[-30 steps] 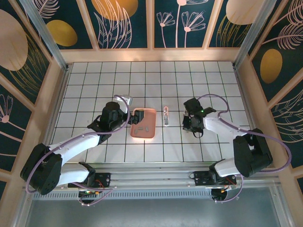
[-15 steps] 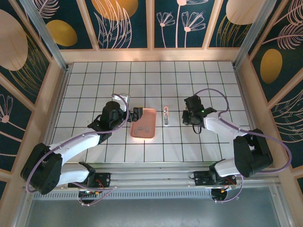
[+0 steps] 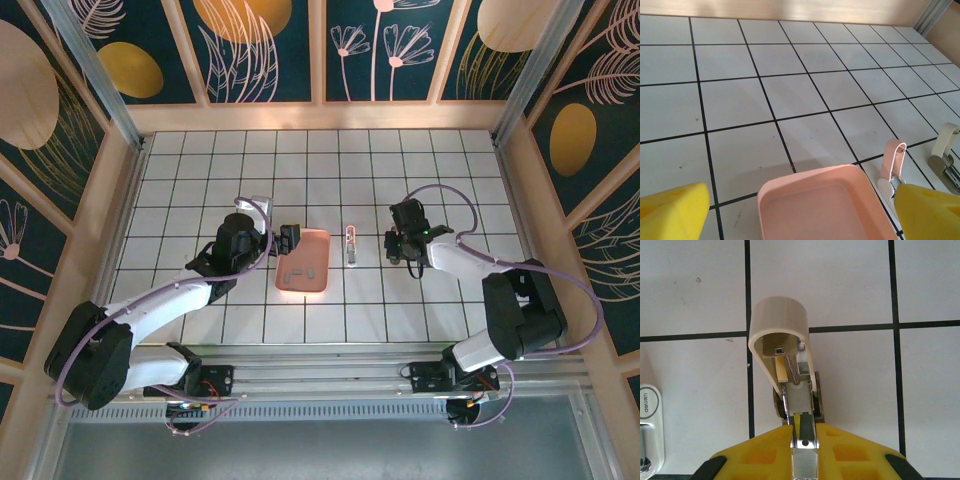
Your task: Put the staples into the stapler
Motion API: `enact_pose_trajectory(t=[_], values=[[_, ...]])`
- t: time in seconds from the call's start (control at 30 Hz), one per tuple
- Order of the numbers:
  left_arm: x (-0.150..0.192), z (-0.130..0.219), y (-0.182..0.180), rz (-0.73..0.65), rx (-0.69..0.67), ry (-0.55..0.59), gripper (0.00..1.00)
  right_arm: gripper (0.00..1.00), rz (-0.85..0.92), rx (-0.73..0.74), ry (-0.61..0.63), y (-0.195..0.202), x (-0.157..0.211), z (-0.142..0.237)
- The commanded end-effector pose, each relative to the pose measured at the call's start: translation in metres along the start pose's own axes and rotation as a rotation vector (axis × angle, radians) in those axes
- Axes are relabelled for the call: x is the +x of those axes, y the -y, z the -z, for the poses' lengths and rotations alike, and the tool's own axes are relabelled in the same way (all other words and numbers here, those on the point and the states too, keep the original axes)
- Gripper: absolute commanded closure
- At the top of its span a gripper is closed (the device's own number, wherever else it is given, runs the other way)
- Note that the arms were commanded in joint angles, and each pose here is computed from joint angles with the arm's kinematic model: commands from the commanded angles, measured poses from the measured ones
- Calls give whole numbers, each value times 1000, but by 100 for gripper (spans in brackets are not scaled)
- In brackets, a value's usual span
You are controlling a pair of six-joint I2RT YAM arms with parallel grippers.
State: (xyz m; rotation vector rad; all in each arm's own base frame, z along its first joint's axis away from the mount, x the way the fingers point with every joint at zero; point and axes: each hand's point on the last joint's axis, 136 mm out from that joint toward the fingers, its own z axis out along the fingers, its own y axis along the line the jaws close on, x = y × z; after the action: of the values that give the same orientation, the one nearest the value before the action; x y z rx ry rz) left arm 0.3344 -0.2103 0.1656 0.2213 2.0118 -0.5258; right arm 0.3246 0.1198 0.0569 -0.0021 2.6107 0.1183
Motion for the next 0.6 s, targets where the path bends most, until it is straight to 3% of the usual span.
enact_pose_trajectory(t=[0.0, 0.57], values=[[-12, 0, 3, 18, -2, 32, 6, 84, 22, -19, 16, -3, -6, -1], [-13, 0, 2, 14, -8, 35, 5, 84, 35, 4, -4, 1, 0, -11]])
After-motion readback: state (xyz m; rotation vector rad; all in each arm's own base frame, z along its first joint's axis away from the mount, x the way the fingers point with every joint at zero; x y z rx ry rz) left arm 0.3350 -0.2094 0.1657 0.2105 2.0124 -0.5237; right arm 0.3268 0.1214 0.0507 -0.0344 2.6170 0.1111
